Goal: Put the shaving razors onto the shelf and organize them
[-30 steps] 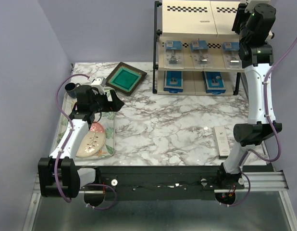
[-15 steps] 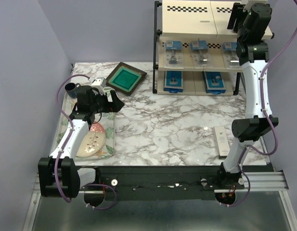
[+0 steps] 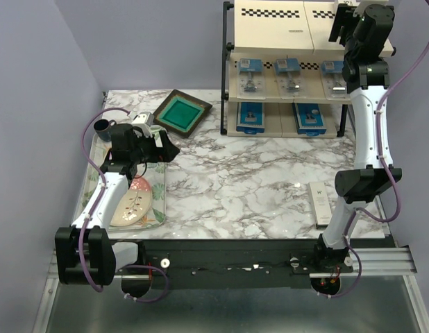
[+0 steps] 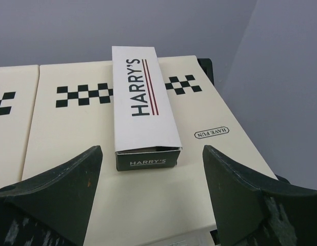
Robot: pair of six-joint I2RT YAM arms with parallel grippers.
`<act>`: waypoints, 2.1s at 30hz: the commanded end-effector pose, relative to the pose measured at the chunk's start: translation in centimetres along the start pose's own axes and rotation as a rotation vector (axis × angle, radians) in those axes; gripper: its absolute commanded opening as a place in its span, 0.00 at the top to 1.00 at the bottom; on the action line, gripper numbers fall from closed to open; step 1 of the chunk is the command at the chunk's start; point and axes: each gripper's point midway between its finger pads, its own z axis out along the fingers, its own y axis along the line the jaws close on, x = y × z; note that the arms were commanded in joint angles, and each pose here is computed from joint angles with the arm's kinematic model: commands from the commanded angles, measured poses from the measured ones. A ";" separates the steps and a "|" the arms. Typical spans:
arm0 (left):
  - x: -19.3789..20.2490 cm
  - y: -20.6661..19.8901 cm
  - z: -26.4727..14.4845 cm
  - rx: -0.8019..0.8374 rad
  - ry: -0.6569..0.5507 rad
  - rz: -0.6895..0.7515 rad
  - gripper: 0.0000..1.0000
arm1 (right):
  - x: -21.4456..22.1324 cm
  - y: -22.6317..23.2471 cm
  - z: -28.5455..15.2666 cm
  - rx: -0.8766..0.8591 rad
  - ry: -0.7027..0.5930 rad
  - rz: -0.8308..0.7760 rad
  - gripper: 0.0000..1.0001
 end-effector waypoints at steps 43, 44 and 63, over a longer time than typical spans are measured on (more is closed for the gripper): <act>1.1 -0.4 0.5 0.043 -0.012 -0.035 0.02 | 5.3 -0.2 -1.9 -0.168 0.152 0.061 0.56; 1.2 -0.4 0.5 0.045 -0.013 -0.038 0.02 | 5.3 -0.2 -2.0 -0.167 0.154 0.065 0.56; 1.2 -0.4 0.0 0.038 -0.024 -0.030 0.02 | 6.2 0.6 -1.4 -0.072 0.172 0.065 0.57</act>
